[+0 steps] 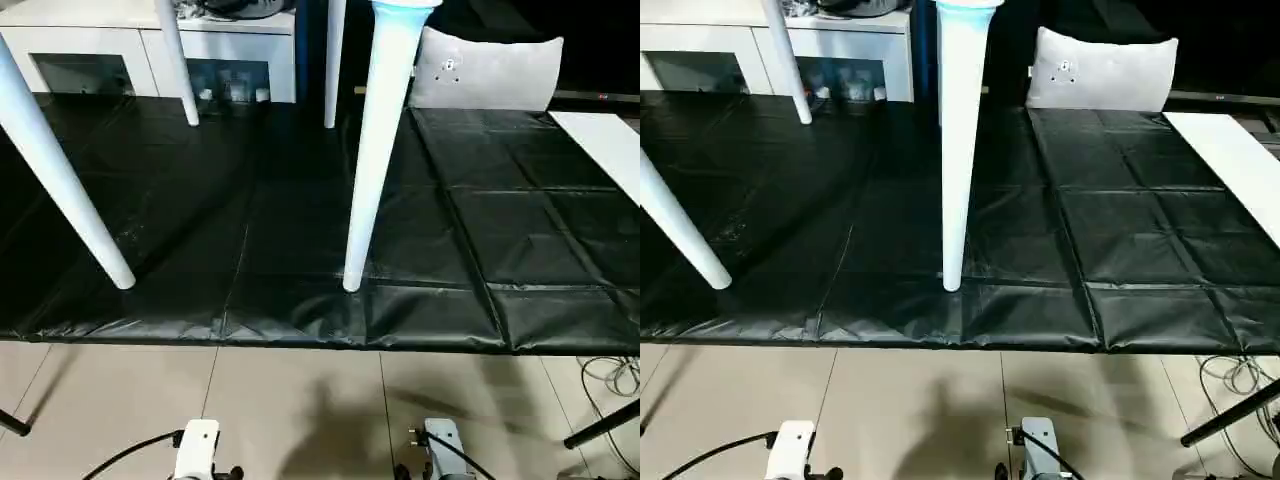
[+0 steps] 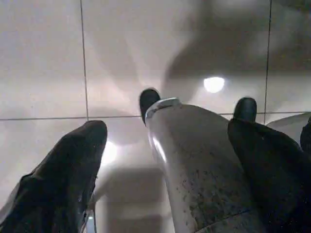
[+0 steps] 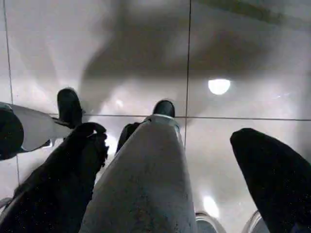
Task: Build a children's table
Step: Flip table
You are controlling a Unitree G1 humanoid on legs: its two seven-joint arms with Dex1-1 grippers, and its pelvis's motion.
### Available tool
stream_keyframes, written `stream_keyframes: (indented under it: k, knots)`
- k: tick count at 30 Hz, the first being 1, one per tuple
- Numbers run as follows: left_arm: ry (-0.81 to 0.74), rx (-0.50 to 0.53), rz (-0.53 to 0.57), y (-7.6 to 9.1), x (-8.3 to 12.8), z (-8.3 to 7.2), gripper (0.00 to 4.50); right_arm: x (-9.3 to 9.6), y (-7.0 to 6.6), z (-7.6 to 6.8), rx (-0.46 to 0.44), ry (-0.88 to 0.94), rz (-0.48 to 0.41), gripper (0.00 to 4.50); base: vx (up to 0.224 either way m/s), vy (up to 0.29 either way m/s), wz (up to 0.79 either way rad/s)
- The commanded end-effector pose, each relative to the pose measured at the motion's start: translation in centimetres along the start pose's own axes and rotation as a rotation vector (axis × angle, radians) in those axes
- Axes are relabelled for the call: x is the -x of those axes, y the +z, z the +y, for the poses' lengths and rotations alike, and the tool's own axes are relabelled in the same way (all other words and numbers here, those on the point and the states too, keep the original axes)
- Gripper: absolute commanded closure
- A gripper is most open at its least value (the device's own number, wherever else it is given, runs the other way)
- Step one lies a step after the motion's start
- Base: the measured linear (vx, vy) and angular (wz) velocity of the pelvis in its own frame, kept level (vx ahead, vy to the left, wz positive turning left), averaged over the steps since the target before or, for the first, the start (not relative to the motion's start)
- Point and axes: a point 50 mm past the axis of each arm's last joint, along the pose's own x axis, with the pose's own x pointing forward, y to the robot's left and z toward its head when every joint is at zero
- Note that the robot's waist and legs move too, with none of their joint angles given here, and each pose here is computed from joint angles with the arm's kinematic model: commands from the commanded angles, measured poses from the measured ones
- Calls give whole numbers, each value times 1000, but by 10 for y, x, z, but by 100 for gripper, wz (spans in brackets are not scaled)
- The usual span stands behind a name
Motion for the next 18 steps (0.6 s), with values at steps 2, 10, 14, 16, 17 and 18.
stream_keyframes:
  k: [2, 10, 14, 16, 17, 18]
  knots:
    - [-3, 3, 28, -8, 0, -2, 4, 0, 3, -2, -1, -11, -2, 0, 0, 0, 0]
    - [-3, 3, 28, -8, 0, -2, 4, 0, 3, -2, -1, -11, -2, 0, 0, 0, 0]
    - [-3, 3, 28, -8, 0, -2, 4, 0, 3, -2, -1, -11, -2, 0, 0, 0, 0]
    - [-3, 3, 28, -8, 0, -2, 4, 0, 3, -2, -1, -11, -2, 0, 0, 0, 0]
    - [-3, 3, 28, -8, 0, -2, 4, 0, 3, -2, -1, -11, -2, 0, 0, 0, 0]
    - [-3, 3, 28, -8, 0, -2, 4, 0, 3, -2, -1, -11, -2, 0, 0, 0, 0]
